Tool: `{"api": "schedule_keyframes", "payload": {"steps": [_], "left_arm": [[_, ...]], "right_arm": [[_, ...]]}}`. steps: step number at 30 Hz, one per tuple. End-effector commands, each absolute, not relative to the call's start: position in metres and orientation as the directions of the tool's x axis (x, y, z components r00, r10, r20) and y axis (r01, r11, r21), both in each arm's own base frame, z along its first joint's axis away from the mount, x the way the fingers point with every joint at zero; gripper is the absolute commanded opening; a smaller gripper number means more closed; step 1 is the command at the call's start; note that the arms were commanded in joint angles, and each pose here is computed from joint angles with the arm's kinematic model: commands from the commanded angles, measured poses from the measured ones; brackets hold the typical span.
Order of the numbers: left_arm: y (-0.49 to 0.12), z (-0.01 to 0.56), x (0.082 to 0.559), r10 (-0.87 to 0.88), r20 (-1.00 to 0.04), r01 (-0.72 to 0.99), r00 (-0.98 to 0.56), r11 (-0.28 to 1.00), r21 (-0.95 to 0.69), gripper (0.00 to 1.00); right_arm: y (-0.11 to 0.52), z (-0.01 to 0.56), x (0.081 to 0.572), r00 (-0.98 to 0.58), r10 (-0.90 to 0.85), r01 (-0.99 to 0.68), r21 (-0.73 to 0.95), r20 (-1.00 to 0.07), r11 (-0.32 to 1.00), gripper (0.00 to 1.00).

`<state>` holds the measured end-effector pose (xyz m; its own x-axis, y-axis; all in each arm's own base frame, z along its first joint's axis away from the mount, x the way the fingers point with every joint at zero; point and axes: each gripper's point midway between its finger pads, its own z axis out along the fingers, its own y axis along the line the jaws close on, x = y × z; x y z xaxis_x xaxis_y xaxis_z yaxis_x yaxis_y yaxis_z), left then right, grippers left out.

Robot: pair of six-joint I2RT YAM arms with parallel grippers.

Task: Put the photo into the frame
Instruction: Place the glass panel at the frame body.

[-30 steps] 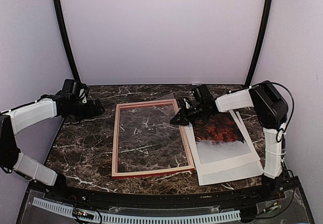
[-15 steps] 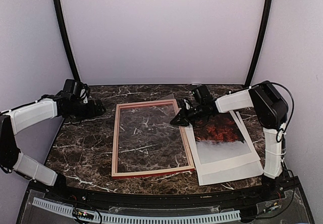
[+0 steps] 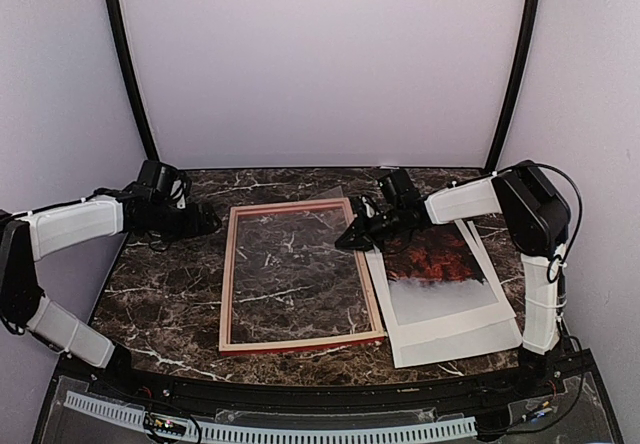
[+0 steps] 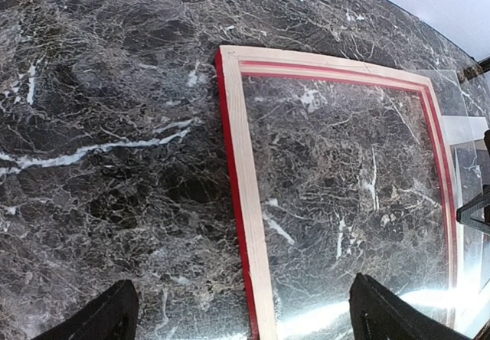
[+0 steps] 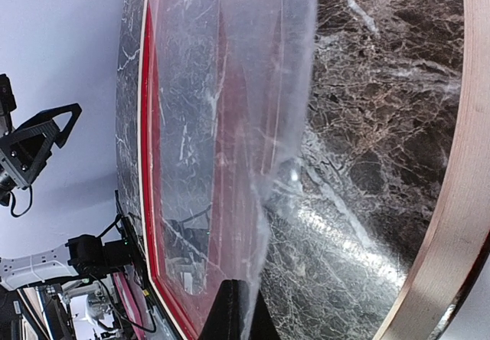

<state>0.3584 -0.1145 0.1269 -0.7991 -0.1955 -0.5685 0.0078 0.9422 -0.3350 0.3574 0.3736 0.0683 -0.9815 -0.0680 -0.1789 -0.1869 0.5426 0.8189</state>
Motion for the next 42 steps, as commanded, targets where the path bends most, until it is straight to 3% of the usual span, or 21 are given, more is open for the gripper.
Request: {"api": "schedule_keyframes", "payload": {"steps": [1, 13, 23, 31, 42], "left_arm": [[-0.123, 0.109, 0.354, -0.181, -0.549, 0.003, -0.816, 0.948, -0.318, 0.99], [-0.142, 0.087, 0.35, -0.169, -0.535, 0.001, -0.828, 0.953, -0.303, 0.99], [-0.132, 0.102, 0.358, -0.2, -0.601, -0.031, -0.773, 0.96, -0.279, 0.99], [-0.132, 0.102, 0.361, -0.195, -0.604, -0.033, -0.773, 0.963, -0.269, 0.99], [-0.13, 0.103, 0.363, -0.191, -0.61, -0.035, -0.769, 0.966, -0.257, 0.99]], "right_arm": [[0.384, 0.078, 0.35, -0.981, -0.098, -0.193, 0.841, -0.167, 0.505, 0.0], [0.382, 0.074, 0.349, -0.988, -0.082, -0.155, 0.842, -0.132, 0.516, 0.0], [0.385, 0.078, 0.344, -0.992, -0.089, -0.123, 0.863, -0.091, 0.491, 0.0], [0.391, 0.084, 0.342, -0.994, -0.093, -0.095, 0.894, -0.061, 0.437, 0.0], [0.386, 0.076, 0.341, -0.996, -0.08, -0.074, 0.882, -0.042, 0.465, 0.0]]}}
